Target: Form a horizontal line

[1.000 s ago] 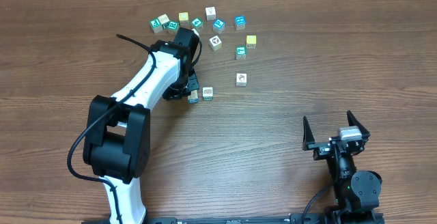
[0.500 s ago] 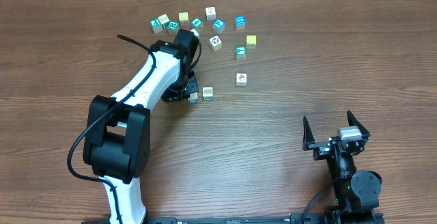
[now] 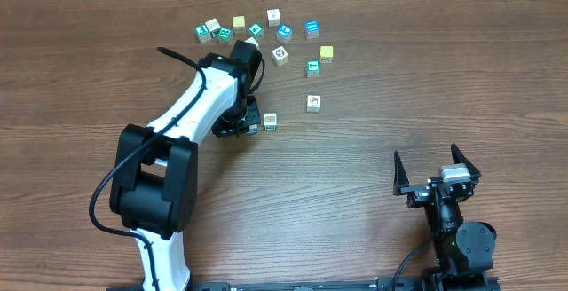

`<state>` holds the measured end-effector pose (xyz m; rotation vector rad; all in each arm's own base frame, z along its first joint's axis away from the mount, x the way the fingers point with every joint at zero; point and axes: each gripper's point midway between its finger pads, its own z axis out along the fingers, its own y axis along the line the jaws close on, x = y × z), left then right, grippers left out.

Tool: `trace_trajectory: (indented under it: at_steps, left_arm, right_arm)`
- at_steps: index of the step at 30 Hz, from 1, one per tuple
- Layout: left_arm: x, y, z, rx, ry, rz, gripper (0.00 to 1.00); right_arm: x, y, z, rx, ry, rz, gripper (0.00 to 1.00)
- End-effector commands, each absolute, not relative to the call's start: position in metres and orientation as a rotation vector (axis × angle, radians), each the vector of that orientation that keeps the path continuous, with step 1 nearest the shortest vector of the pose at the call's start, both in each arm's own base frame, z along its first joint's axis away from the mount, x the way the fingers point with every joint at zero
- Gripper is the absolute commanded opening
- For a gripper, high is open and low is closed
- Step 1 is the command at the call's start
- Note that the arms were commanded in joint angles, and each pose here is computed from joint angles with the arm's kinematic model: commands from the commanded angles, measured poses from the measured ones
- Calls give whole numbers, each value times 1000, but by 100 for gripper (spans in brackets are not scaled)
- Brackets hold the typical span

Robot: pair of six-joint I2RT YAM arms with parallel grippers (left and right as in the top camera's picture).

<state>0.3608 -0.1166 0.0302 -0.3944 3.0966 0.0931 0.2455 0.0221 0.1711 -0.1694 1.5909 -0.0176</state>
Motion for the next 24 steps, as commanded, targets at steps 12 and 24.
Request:
trace_trajectory:
  at_steps: [12,24]
  left_arm:
    - [346,-116,6,-479,3115,123,4]
    - [360,-121,5,-473,3060,76,4]
  right_arm:
    - [246,21,169,-171,1586,-21,100]
    - [246,21,169,-171,1586,-21,100]
